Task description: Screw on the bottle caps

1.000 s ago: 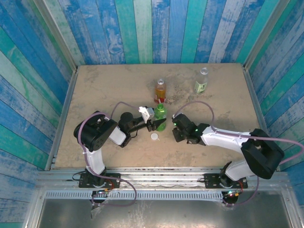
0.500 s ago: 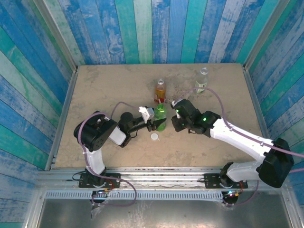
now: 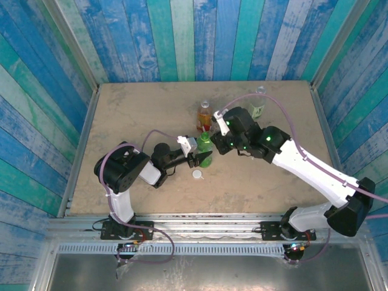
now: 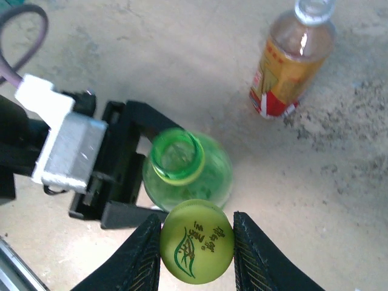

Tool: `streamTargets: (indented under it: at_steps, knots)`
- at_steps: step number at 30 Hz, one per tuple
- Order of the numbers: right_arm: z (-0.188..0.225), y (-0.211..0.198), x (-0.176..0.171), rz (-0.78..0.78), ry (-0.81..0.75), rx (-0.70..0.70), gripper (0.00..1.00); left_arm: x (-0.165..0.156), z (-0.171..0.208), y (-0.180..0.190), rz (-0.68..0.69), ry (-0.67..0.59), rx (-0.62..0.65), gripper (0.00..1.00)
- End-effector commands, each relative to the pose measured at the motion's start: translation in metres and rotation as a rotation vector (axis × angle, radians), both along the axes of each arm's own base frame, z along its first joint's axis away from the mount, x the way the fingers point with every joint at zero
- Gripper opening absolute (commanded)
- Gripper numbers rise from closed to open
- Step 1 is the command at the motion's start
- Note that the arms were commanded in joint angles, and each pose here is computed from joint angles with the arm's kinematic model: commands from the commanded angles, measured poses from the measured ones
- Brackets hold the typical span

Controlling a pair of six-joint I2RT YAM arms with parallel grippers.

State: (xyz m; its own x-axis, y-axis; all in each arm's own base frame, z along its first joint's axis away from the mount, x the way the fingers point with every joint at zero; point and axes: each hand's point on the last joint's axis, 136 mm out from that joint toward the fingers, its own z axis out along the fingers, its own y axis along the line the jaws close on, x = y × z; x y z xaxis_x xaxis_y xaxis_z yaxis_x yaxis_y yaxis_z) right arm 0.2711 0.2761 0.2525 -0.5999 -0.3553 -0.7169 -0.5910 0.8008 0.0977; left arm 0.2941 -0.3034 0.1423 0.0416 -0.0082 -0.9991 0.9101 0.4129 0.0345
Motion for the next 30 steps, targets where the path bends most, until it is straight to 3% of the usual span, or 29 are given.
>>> streamTargets:
  at_steps: [1, 14, 30]
  knots:
    - [-0.003, 0.013, 0.0, 0.063, 0.02, -0.024, 0.33, -0.006, -0.026, -0.002, -0.028, 0.078, 0.061, 0.65]
    - [-0.011, 0.035, 0.013, 0.11, 0.045, -0.057, 0.33, -0.006, -0.03, -0.004, -0.041, 0.079, 0.066, 0.64]
    - [-0.021, 0.021, 0.02, 0.071, 0.035, -0.16, 0.33, -0.006, -0.032, -0.004, -0.043, 0.083, 0.072, 0.64]
